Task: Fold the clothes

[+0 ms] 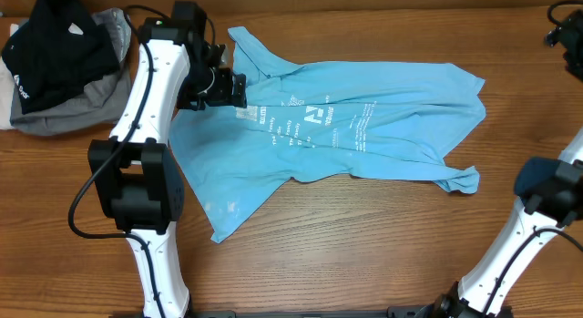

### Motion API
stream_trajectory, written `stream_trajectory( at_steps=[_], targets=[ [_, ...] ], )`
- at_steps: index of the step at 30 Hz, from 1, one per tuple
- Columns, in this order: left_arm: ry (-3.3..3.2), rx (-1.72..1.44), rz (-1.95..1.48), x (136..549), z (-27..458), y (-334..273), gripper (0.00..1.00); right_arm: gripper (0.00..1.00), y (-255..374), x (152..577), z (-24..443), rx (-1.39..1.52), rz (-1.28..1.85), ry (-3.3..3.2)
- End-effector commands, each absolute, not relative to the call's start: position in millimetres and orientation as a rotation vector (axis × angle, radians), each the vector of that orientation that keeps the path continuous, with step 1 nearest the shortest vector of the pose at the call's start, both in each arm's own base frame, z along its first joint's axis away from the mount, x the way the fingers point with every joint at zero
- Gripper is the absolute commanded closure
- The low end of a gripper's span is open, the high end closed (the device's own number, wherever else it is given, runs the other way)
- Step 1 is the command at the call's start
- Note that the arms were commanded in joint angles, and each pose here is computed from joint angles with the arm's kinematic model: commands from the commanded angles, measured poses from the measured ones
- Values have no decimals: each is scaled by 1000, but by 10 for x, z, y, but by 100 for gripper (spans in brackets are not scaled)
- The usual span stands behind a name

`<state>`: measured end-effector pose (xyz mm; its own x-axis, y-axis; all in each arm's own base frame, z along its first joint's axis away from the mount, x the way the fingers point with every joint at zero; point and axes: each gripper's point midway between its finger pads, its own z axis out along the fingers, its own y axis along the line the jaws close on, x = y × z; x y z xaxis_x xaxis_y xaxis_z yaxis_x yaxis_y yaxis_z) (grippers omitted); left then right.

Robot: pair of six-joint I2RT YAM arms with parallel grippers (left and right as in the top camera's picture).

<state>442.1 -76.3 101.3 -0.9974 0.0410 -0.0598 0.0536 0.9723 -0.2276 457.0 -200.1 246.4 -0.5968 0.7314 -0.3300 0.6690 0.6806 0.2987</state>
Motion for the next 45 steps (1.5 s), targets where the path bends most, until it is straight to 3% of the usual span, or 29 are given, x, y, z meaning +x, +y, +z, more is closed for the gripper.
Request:
stream_trajectory(
  at_steps=[1,3,9,14,22,30,33,45],
  targets=[
    [3018,119,-367,4321,1409,-775,0,7,-1692,4276,3105,1017,286,2391],
    [3007,146,-365,4232,1564,-767,0,0,-1640,4060,3108,1048,252,2424],
    [2963,117,-359,3941,2058,-735,0,0,-1465,3252,2621,1207,115,2636],
    [3143,62,-356,3527,1969,-690,0,0,-1349,3006,2237,1256,120,2709],
    [3219,32,-355,3443,1609,-682,0,0,-1091,2647,1336,1365,202,2898],
    [3260,26,-356,3382,1261,-678,0,3,-932,2613,682,1369,322,2892],
    [3251,27,-356,3406,1200,-680,0,28,-969,2787,512,1320,352,2817],
    [3231,31,-355,3453,1195,-683,0,28,-1159,2988,349,1276,267,2753]
  ],
)
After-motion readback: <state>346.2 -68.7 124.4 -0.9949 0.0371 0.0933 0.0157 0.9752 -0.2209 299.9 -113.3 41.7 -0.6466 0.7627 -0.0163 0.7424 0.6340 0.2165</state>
